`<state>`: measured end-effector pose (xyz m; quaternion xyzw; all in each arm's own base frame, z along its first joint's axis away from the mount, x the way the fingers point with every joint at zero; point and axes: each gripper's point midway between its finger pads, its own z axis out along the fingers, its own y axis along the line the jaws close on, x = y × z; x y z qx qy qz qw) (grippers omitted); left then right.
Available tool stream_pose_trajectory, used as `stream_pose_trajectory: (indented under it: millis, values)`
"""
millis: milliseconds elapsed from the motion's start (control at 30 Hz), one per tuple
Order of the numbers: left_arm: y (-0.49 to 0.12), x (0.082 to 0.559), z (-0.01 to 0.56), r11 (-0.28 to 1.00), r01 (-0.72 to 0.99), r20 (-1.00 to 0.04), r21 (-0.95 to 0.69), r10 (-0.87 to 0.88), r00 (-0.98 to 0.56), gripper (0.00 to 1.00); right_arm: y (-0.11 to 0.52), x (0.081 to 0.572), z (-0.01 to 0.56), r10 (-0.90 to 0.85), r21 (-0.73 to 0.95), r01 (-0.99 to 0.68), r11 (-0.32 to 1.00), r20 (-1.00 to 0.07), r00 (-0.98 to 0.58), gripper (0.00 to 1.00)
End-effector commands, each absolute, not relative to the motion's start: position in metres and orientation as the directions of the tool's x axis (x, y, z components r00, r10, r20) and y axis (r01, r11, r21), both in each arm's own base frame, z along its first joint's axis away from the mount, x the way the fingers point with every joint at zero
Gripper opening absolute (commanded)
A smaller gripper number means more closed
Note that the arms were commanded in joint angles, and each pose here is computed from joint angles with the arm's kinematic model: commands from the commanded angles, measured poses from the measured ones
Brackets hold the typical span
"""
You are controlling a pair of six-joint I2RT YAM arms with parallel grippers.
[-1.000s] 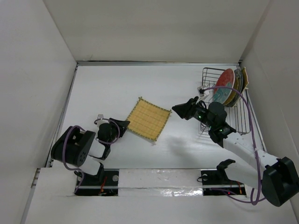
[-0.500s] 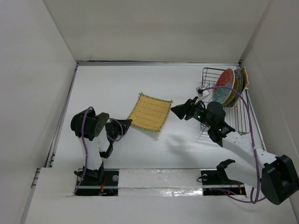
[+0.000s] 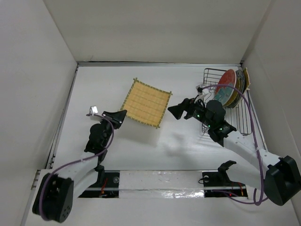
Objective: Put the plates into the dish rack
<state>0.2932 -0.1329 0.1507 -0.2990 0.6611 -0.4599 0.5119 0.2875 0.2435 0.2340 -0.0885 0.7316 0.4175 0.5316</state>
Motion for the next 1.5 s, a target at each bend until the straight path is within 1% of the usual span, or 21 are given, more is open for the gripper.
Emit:
stream_pose_trajectory:
  millis: [0, 33, 133, 167, 200, 400, 467, 533, 700, 867, 967, 1033, 1067, 1200, 1267, 1300, 1333, 1367, 1400, 1467]
  values:
    - [-0.121, 0.3, 0.187, 0.499, 0.109, -0.51, -0.86, -0.833, -0.213, 0.0, 0.247, 0.295, 0.254, 0.34, 0.52, -0.567, 0.639, -0.852, -0.398, 0.9]
    - [-0.123, 0.296, 0.197, 0.499, 0.143, -0.519, -0.855, -0.829, -0.208, 0.0, 0.248, 0.295, 0.255, 0.344, 0.527, -0.566, 0.634, -0.848, -0.404, 0.91]
    - [-0.123, 0.289, 0.206, 0.49, 0.165, -0.516, -0.856, -0.832, -0.205, 0.0, 0.252, 0.293, 0.26, 0.366, 0.557, -0.569, 0.605, -0.829, -0.423, 0.96]
    - [-0.124, 0.288, 0.207, 0.484, 0.172, -0.511, -0.858, -0.834, -0.208, 0.0, 0.256, 0.291, 0.26, 0.368, 0.566, -0.574, 0.592, -0.823, -0.432, 0.99]
    - [-0.123, 0.286, 0.208, 0.479, 0.177, -0.508, -0.86, -0.836, -0.205, 0.0, 0.259, 0.291, 0.264, 0.383, 0.579, -0.58, 0.572, -0.815, -0.435, 1.0]
    - [-0.138, 0.272, 0.233, 0.415, 0.287, -0.486, -0.864, -0.835, -0.258, 0.0, 0.283, 0.296, 0.248, 0.36, 0.626, -0.591, 0.509, -0.778, -0.514, 1.0]
    - [-0.139, 0.266, 0.248, 0.396, 0.328, -0.484, -0.858, -0.838, -0.252, 0.0, 0.284, 0.299, 0.235, 0.359, 0.642, -0.564, 0.518, -0.762, -0.538, 1.0]
    - [-0.138, 0.261, 0.261, 0.396, 0.357, -0.493, -0.846, -0.836, -0.24, 0.0, 0.279, 0.304, 0.234, 0.393, 0.651, -0.539, 0.535, -0.756, -0.523, 1.0]
    - [-0.141, 0.253, 0.27, 0.385, 0.384, -0.497, -0.839, -0.83, -0.255, 0.0, 0.271, 0.31, 0.23, 0.42, 0.644, -0.493, 0.584, -0.76, -0.496, 1.0]
    - [-0.146, 0.248, 0.272, 0.355, 0.409, -0.486, -0.841, -0.828, -0.281, 0.0, 0.277, 0.311, 0.222, 0.414, 0.653, -0.491, 0.577, -0.752, -0.513, 1.0]
    - [-0.152, 0.244, 0.277, 0.329, 0.432, -0.48, -0.84, -0.821, -0.308, 0.0, 0.29, 0.311, 0.218, 0.403, 0.667, -0.528, 0.525, -0.741, -0.537, 1.0]
    - [-0.156, 0.24, 0.282, 0.311, 0.455, -0.481, -0.834, -0.814, -0.325, 0.0, 0.303, 0.303, 0.229, 0.406, 0.675, -0.587, 0.448, -0.738, -0.539, 0.97]
    - [-0.157, 0.239, 0.284, 0.305, 0.462, -0.481, -0.833, -0.813, -0.329, 0.0, 0.306, 0.304, 0.223, 0.403, 0.683, -0.584, 0.439, -0.731, -0.551, 0.95]
    - [-0.162, 0.233, 0.294, 0.294, 0.499, -0.498, -0.815, -0.795, -0.346, 0.0, 0.313, 0.303, 0.231, 0.419, 0.684, -0.624, 0.379, -0.728, -0.543, 0.9]
    - [-0.164, 0.232, 0.299, 0.294, 0.512, -0.508, -0.807, -0.788, -0.349, 0.0, 0.317, 0.299, 0.233, 0.419, 0.68, -0.639, 0.359, -0.729, -0.541, 0.76]
    - [-0.166, 0.231, 0.299, 0.297, 0.515, -0.517, -0.804, -0.777, -0.359, 0.0, 0.317, 0.297, 0.238, 0.431, 0.673, -0.656, 0.341, -0.732, -0.528, 0.6]
    - [-0.166, 0.233, 0.299, 0.314, 0.517, -0.533, -0.796, -0.769, -0.354, 0.0, 0.317, 0.296, 0.24, 0.435, 0.668, -0.665, 0.333, -0.735, -0.521, 0.51]
    - [-0.167, 0.234, 0.296, 0.326, 0.516, -0.544, -0.792, -0.76, -0.355, 0.0, 0.317, 0.295, 0.244, 0.439, 0.664, -0.673, 0.326, -0.737, -0.514, 0.37]
    - [-0.168, 0.235, 0.292, 0.342, 0.508, -0.556, -0.79, -0.748, -0.362, 0.0, 0.316, 0.294, 0.247, 0.443, 0.656, -0.683, 0.321, -0.741, -0.504, 0.19]
    - [-0.169, 0.242, 0.285, 0.391, 0.494, -0.591, -0.777, -0.723, -0.359, 0.0, 0.315, 0.292, 0.252, 0.449, 0.648, -0.691, 0.32, -0.746, -0.492, 0.04]
